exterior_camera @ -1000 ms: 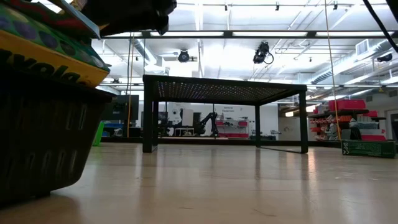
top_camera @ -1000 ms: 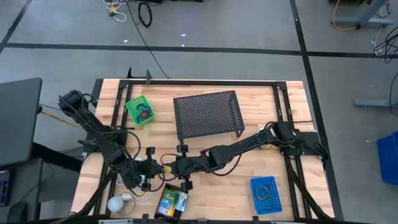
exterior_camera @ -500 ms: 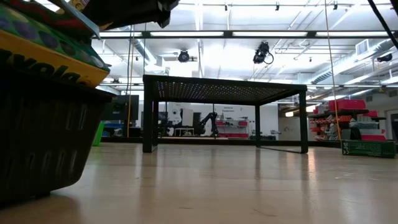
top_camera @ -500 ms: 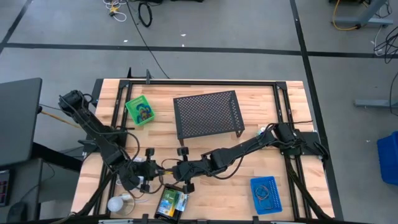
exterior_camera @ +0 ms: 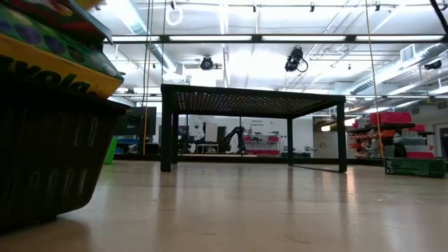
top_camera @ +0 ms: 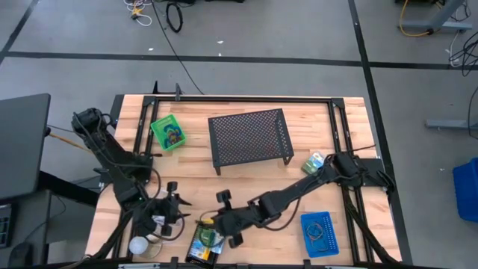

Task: Pick & Place Office Desk Supplies
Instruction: Put the yellow crayon box into the black bin

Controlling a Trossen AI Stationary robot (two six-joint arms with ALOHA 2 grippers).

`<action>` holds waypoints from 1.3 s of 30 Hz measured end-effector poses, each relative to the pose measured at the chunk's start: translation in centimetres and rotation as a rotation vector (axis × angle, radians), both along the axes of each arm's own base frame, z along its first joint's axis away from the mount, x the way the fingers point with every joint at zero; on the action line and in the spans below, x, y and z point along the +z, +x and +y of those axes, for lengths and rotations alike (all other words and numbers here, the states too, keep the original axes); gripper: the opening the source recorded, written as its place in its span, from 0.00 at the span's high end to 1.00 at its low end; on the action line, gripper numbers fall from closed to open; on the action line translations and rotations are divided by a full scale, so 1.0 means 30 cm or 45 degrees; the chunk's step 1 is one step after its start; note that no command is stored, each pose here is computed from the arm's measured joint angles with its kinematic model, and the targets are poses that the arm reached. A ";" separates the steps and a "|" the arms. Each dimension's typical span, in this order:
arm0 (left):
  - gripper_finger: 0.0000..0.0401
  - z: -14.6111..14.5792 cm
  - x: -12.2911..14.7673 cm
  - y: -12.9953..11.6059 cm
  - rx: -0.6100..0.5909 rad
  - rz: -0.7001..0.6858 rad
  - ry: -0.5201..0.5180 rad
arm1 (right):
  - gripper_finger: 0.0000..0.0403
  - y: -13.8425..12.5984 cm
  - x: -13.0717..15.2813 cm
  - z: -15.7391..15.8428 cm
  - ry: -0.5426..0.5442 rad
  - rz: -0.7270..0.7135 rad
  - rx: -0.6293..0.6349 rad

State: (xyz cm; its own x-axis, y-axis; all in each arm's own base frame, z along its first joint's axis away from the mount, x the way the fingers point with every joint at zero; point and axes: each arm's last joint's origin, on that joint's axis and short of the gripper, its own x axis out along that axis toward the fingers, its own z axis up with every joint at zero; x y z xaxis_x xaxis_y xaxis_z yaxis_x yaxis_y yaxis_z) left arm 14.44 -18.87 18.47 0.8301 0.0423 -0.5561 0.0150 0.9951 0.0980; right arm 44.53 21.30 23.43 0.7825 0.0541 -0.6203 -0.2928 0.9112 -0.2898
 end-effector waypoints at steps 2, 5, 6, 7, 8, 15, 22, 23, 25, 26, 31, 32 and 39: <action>0.60 0.002 -0.002 -0.008 0.041 -0.019 0.002 | 0.93 -0.012 0.006 0.022 -0.014 -0.007 0.025; 0.60 0.005 -0.003 -0.010 0.065 -0.029 0.004 | 0.93 -0.035 0.000 0.054 -0.062 0.014 0.064; 0.60 0.005 -0.003 -0.010 0.067 -0.030 0.005 | 0.93 -0.042 -0.002 0.063 -0.078 0.023 0.071; 0.60 0.006 -0.002 -0.008 0.070 -0.031 0.005 | 0.93 -0.049 -0.005 0.069 -0.101 0.034 0.072; 0.60 0.007 -0.002 -0.007 0.073 -0.031 0.004 | 0.93 -0.056 -0.009 0.074 -0.126 0.047 0.071; 0.60 0.008 -0.001 -0.006 0.083 -0.043 0.012 | 0.93 -0.073 -0.014 0.092 -0.287 0.057 0.190; 0.60 0.010 0.000 -0.006 0.098 -0.057 0.012 | 0.93 -0.068 -0.014 0.089 -0.373 0.050 0.302; 0.60 0.010 0.000 -0.006 0.100 -0.060 0.014 | 0.93 -0.067 -0.013 0.090 -0.386 0.043 0.325; 0.60 0.010 0.000 -0.006 0.107 -0.068 0.018 | 0.93 -0.062 -0.007 0.094 -0.398 0.013 0.365; 0.60 0.011 0.001 -0.005 0.110 -0.073 0.021 | 0.93 -0.059 -0.004 0.097 -0.396 -0.007 0.389; 0.60 0.011 0.002 -0.005 0.117 -0.082 0.025 | 0.93 -0.041 -0.004 0.092 -0.362 -0.046 0.455; 0.60 0.012 0.002 -0.005 0.119 -0.083 0.023 | 0.93 -0.035 -0.013 0.089 -0.373 -0.043 0.459; 0.60 0.014 0.004 -0.004 0.149 -0.114 0.029 | 0.93 0.008 -0.085 0.068 -0.449 0.009 0.510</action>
State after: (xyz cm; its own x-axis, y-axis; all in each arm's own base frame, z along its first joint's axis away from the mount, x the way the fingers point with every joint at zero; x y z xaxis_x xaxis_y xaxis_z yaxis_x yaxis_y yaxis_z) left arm 14.32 -18.46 18.59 0.8650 0.1539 -0.4776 -0.1112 0.9869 0.1167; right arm 44.77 23.34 20.89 0.7390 0.1349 -0.6600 -0.6007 0.5755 -0.5549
